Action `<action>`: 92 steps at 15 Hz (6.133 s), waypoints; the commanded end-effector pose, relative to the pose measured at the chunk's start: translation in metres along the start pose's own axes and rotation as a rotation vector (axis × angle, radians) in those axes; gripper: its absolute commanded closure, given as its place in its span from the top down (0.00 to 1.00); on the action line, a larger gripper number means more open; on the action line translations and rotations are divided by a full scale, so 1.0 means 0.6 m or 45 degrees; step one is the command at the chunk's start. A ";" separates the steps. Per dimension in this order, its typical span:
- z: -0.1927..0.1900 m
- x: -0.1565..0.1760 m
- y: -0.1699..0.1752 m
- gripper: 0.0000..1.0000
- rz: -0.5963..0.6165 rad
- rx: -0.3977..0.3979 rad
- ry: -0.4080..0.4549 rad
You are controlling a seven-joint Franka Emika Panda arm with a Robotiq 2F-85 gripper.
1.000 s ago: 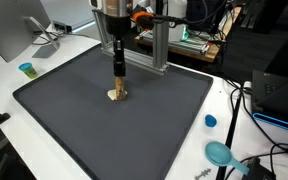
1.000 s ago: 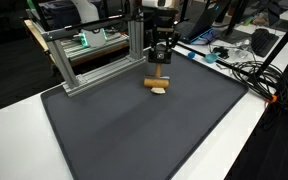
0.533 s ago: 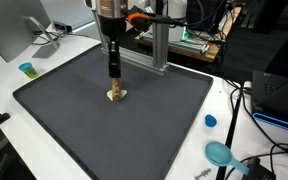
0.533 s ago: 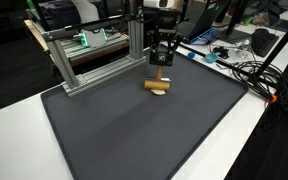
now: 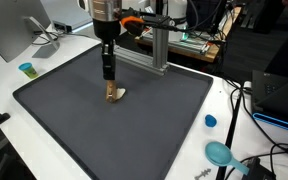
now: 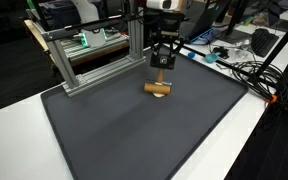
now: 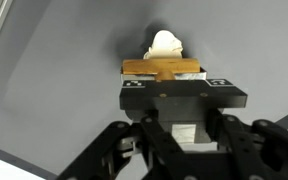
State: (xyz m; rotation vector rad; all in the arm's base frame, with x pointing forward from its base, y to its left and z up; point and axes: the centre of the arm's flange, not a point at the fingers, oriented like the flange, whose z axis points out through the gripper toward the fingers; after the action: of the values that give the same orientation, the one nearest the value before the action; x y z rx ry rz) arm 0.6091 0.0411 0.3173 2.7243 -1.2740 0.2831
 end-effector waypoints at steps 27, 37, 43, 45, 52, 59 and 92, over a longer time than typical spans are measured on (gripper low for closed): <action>-0.085 0.025 0.015 0.21 -0.108 0.084 0.075; 0.034 0.017 -0.011 0.21 -0.356 0.118 -0.211; 0.044 0.026 0.006 0.21 -0.579 0.193 -0.360; 0.045 0.027 0.008 0.21 -0.621 0.170 -0.404; 0.058 -0.008 -0.001 0.21 -0.640 0.052 -0.533; -0.130 0.019 0.073 0.21 -0.971 0.144 -0.270; -0.058 -0.004 0.045 0.21 -2.319 0.387 -0.081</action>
State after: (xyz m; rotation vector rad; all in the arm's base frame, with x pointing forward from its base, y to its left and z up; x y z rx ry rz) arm 0.5829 0.0324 0.3518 2.8134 1.4798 0.1259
